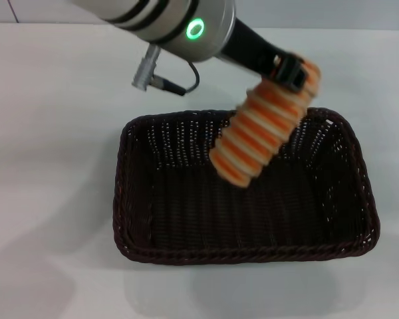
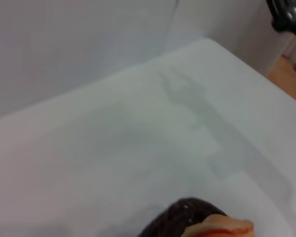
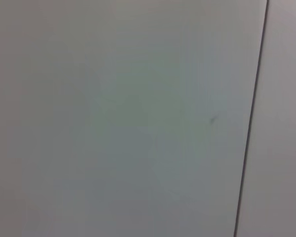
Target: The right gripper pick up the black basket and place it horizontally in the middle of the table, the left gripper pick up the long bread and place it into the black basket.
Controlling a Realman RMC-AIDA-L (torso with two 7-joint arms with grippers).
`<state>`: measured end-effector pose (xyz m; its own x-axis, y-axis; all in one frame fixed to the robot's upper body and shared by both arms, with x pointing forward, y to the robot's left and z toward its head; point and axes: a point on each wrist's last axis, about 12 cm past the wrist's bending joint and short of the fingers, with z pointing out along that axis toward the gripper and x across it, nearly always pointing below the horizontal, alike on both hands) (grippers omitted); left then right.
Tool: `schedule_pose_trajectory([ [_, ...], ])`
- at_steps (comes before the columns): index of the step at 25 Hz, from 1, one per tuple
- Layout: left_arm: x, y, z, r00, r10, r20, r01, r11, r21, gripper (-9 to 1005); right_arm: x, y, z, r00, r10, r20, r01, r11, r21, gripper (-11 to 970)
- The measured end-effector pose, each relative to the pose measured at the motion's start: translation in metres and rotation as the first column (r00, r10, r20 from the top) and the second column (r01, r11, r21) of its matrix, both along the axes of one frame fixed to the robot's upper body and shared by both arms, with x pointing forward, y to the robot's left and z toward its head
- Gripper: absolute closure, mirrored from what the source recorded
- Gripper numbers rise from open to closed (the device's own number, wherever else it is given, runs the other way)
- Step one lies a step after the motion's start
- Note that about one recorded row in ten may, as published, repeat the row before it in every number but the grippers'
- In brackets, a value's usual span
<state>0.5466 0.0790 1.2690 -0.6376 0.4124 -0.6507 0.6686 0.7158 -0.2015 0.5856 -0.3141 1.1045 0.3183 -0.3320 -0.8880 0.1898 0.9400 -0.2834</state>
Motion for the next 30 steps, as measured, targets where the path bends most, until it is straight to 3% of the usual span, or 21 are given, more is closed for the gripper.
schedule_pose_trajectory([
  [1,0.000,0.001,-0.002,1.000,0.001,-0.008,-0.001,1.000,-0.001,738,0.000,0.000,0.000,1.000,0.000,0.001,0.000,1.000,0.001,616],
  [11,0.001,0.013,-0.009,0.999,0.043,-0.021,-0.043,0.999,-0.002,347,-0.001,0.000,0.000,1.000,-0.001,0.005,0.001,1.000,0.003,616],
  [15,0.013,0.034,-0.018,0.985,0.160,0.070,-0.159,0.987,-0.021,119,0.000,0.001,0.001,1.000,-0.007,0.009,0.007,1.000,0.011,616],
  [16,0.015,0.040,-0.021,0.978,0.188,0.090,-0.186,0.982,-0.031,119,0.000,0.000,0.002,1.000,-0.011,0.012,0.011,1.000,0.015,616],
  [17,0.022,0.060,-0.029,0.950,0.265,0.166,-0.254,0.964,-0.082,120,0.000,0.001,0.003,1.000,-0.016,0.018,0.015,1.000,0.025,616],
  [18,0.022,0.060,-0.029,0.950,0.265,0.166,-0.254,0.964,-0.082,120,0.000,0.001,0.003,1.000,-0.016,0.018,0.015,1.000,0.025,616],
  [20,0.029,0.093,-0.042,0.865,0.395,0.309,-0.336,0.914,-0.226,121,0.000,0.003,0.004,0.999,-0.023,0.028,0.022,0.999,0.043,616],
  [21,0.029,0.093,-0.042,0.865,0.395,0.309,-0.336,0.914,-0.226,121,0.000,0.003,0.004,0.999,-0.023,0.028,0.022,0.999,0.043,616],
  [22,0.029,0.104,-0.047,0.826,0.438,0.355,-0.355,0.893,-0.276,122,0.000,0.005,0.004,0.999,-0.030,0.033,0.028,0.998,0.051,616],
  [25,0.025,0.133,-0.061,0.692,0.546,0.472,-0.392,0.833,-0.390,123,0.000,0.008,0.004,0.999,-0.035,0.036,0.033,0.998,0.053,616],
  [27,0.021,0.154,-0.074,0.575,0.620,0.533,-0.415,0.783,-0.463,124,0.001,0.010,0.005,0.998,-0.039,0.041,0.036,0.997,0.063,616],
  [28,0.021,0.154,-0.074,0.575,0.620,0.533,-0.415,0.783,-0.463,124,0.001,0.010,0.005,0.998,-0.039,0.041,0.036,0.997,0.063,616],
  [30,0.016,0.174,-0.089,0.463,0.680,0.568,-0.432,0.733,-0.525,125,0.001,0.012,0.005,0.998,-0.037,0.043,0.033,0.996,0.081,616],
])
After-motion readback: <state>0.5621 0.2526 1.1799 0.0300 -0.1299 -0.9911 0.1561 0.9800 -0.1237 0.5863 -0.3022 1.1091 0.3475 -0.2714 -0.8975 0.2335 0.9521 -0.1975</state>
